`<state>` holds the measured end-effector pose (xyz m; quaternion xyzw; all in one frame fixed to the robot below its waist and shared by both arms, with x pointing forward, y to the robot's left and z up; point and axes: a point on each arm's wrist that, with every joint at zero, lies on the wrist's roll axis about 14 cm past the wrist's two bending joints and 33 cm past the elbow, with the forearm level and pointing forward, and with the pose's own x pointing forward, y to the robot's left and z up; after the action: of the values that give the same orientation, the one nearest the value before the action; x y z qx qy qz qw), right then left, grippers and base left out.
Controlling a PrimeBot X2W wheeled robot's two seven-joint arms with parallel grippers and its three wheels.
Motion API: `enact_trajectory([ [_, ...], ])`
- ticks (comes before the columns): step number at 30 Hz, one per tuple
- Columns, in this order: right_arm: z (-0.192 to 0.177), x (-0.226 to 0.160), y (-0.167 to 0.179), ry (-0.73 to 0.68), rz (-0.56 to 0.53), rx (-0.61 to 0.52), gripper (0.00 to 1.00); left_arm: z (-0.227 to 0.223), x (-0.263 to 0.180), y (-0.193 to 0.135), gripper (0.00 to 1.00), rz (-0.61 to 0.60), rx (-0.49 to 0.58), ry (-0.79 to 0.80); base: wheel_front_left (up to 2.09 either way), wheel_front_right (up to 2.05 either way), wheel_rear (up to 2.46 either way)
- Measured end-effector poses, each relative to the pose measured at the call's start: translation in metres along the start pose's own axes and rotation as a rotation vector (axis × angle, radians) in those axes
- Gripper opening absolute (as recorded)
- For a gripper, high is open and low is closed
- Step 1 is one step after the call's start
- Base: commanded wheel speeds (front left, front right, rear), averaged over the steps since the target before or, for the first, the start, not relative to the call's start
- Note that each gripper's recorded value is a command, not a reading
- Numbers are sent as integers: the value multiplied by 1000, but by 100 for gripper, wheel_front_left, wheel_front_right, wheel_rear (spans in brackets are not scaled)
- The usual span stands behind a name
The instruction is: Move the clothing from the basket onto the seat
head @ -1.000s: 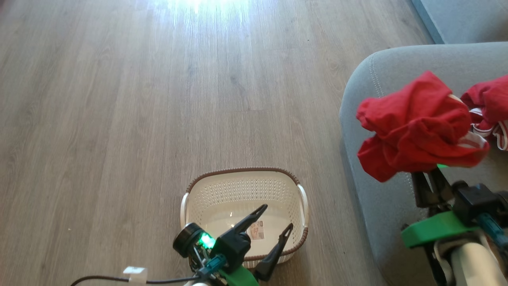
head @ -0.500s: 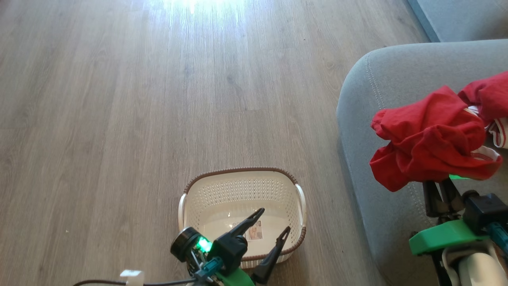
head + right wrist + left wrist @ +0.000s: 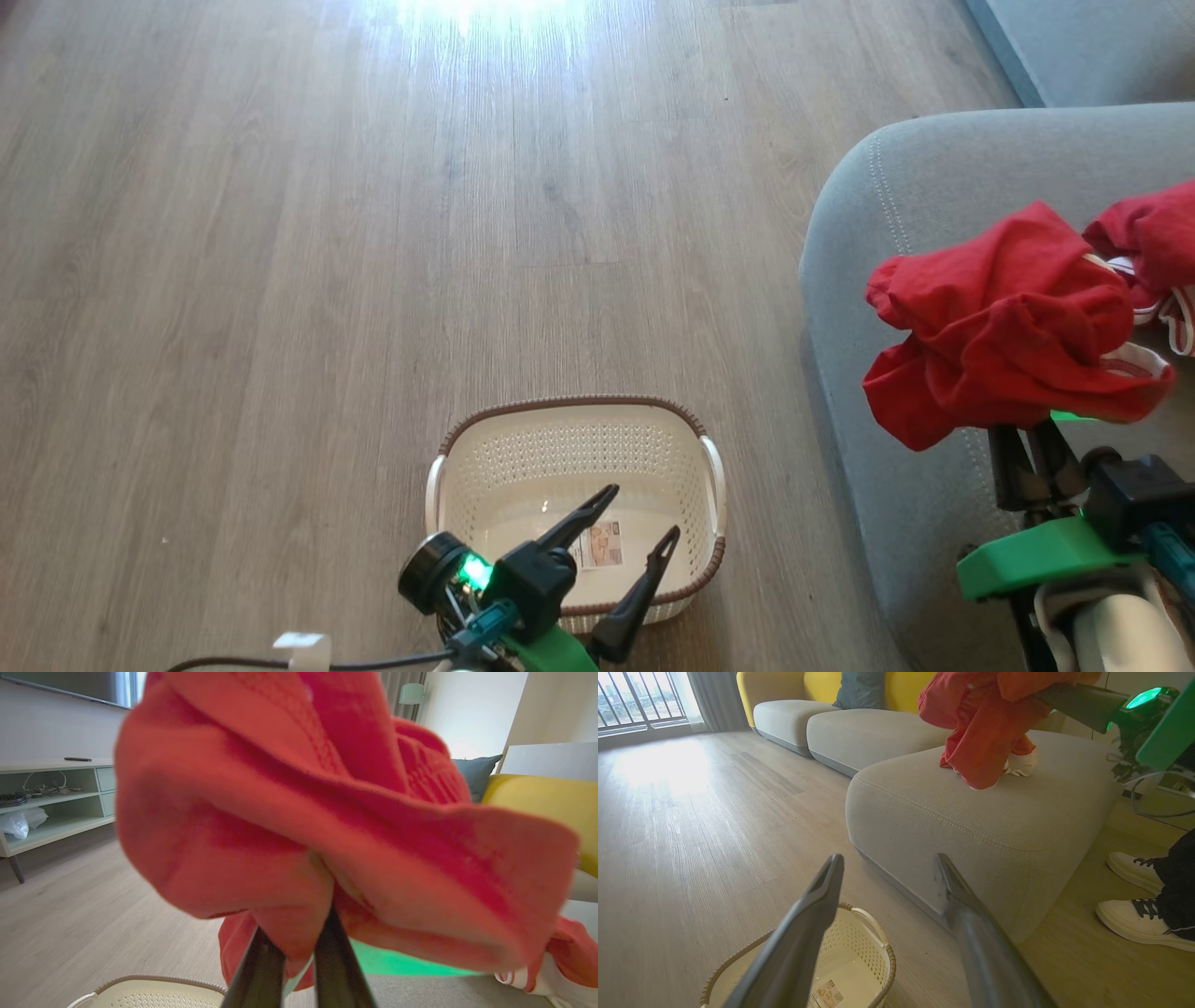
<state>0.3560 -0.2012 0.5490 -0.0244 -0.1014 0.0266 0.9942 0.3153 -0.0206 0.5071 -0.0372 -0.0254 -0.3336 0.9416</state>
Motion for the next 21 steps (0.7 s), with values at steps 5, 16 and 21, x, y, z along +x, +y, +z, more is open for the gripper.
enact_trajectory([
  [5, 2, -6, -10, -4, -36, 7, 0, -2, 2, -3, 100, -12, -15, 5, 0, 0, 0],
  [16, 4, -41, -52, 10, -180, -21, 0, -9, 27, -44, 100, -181, -38, 22, 0, 0, 0],
  [21, 4, -64, -75, 27, -270, -37, 0, -12, 39, -69, 100, -283, -51, 31, 0, 0, 0],
])
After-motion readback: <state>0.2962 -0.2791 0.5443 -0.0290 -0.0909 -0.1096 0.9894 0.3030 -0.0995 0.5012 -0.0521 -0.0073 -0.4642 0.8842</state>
